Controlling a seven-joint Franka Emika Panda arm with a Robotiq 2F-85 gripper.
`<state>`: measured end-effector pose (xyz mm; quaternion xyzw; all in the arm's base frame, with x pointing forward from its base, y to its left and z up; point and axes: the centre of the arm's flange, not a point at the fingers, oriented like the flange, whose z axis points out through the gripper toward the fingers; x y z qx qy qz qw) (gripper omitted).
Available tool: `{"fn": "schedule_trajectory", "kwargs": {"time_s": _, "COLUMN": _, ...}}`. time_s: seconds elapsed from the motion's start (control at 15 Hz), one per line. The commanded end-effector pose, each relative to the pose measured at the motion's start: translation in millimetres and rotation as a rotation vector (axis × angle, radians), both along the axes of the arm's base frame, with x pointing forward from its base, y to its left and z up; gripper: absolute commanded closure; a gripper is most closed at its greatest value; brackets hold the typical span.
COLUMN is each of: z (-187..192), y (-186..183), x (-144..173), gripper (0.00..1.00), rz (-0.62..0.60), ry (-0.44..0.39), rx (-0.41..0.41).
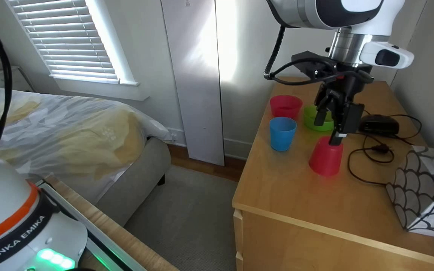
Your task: Put the pink cup in the green bowl
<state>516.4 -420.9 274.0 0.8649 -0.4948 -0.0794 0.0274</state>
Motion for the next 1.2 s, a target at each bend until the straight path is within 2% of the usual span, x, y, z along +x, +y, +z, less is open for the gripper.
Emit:
{"fn": "schedule_trajectory", "kwargs": {"time_s": 0.0, "z": -12.4, "y": -8.9, "x": 9.0, "gripper": 0.00, "rz": -0.041, "ry": -0.030, "rx": -0.004}}
{"fn": "schedule_trajectory", "kwargs": {"time_s": 0.8, "z": -43.3, "y": -25.0, "x": 7.6, "gripper": 0.00, "rz": -0.099, "ry": -0.106, "rx": 0.012}}
{"fn": "schedule_trajectory", "kwargs": {"time_s": 1.07, "z": -39.9, "y": -28.8, "x": 13.5, "gripper": 0.42, "rz": -0.111, "ry": -0.165, "rx": 0.011}}
{"fn": "schedule_trajectory", "kwargs": {"time_s": 1.13, "z": -40.0, "y": -28.3, "x": 15.2, "gripper": 0.47, "rz": -0.113, "ry": -0.168, "rx": 0.010}}
